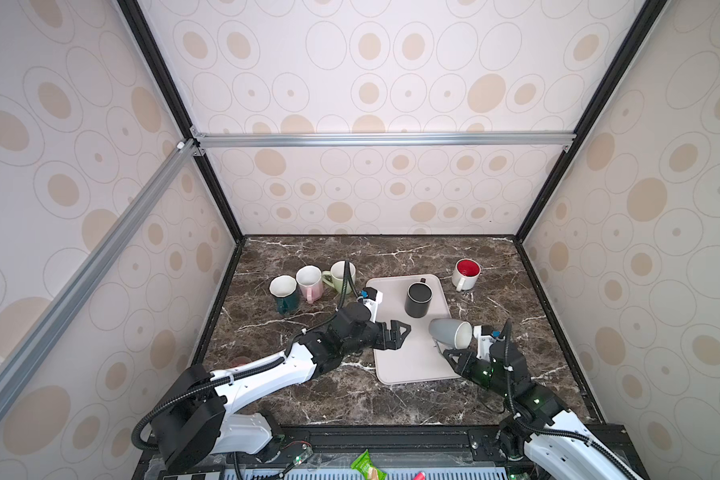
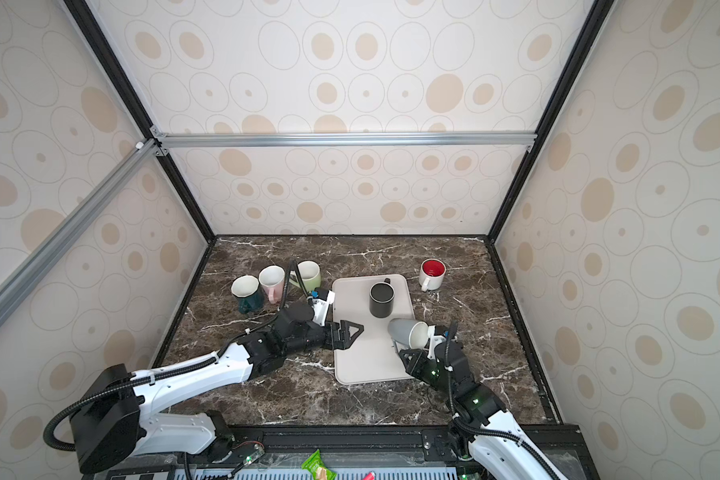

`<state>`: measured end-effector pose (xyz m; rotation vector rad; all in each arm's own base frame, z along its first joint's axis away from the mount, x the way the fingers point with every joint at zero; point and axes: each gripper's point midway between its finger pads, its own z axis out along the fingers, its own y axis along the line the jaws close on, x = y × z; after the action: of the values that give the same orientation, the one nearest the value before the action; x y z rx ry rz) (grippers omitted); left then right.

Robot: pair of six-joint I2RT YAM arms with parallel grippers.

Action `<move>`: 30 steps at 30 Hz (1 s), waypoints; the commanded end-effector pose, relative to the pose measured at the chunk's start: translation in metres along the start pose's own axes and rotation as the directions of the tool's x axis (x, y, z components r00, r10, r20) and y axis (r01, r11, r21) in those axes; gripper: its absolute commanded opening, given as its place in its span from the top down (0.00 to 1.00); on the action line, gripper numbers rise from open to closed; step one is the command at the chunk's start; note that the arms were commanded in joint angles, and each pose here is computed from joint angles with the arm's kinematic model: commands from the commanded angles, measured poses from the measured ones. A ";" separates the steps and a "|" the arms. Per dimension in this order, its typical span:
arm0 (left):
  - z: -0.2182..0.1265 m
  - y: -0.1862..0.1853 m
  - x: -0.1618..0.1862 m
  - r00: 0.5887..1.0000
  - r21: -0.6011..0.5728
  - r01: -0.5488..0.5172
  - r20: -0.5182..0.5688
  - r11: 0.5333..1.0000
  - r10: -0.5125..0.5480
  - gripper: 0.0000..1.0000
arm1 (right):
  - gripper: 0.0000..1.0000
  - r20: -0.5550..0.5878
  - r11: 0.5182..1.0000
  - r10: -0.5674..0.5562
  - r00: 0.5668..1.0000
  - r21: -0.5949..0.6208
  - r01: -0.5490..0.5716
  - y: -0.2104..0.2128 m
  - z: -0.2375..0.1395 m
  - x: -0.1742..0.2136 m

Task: Turn the mug right side up
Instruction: 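Open and withdraw the left gripper while the right gripper holds the grey mug, then carry the grey mug beyond the tray beside the white mug with the right gripper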

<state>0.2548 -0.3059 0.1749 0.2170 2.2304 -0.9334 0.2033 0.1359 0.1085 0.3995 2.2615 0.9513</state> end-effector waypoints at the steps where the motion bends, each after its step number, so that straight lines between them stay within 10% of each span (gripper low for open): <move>1: -0.011 0.024 -0.010 0.996 -0.143 -0.076 0.033 0.987 0.081 0.02 | 1.00 0.088 0.997 -0.076 0.993 -0.018 0.078 0.025 -0.016 -0.027; 30: -0.076 0.097 -0.006 0.929 -0.351 -0.092 0.306 0.932 0.207 0.02 | 1.00 0.018 0.786 -0.168 0.986 0.606 0.123 -0.001 -0.036 -0.126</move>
<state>0.2516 -0.1926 0.1461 0.0983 2.0491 -0.4801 0.2619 0.0667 0.1703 0.4863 2.4920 0.1606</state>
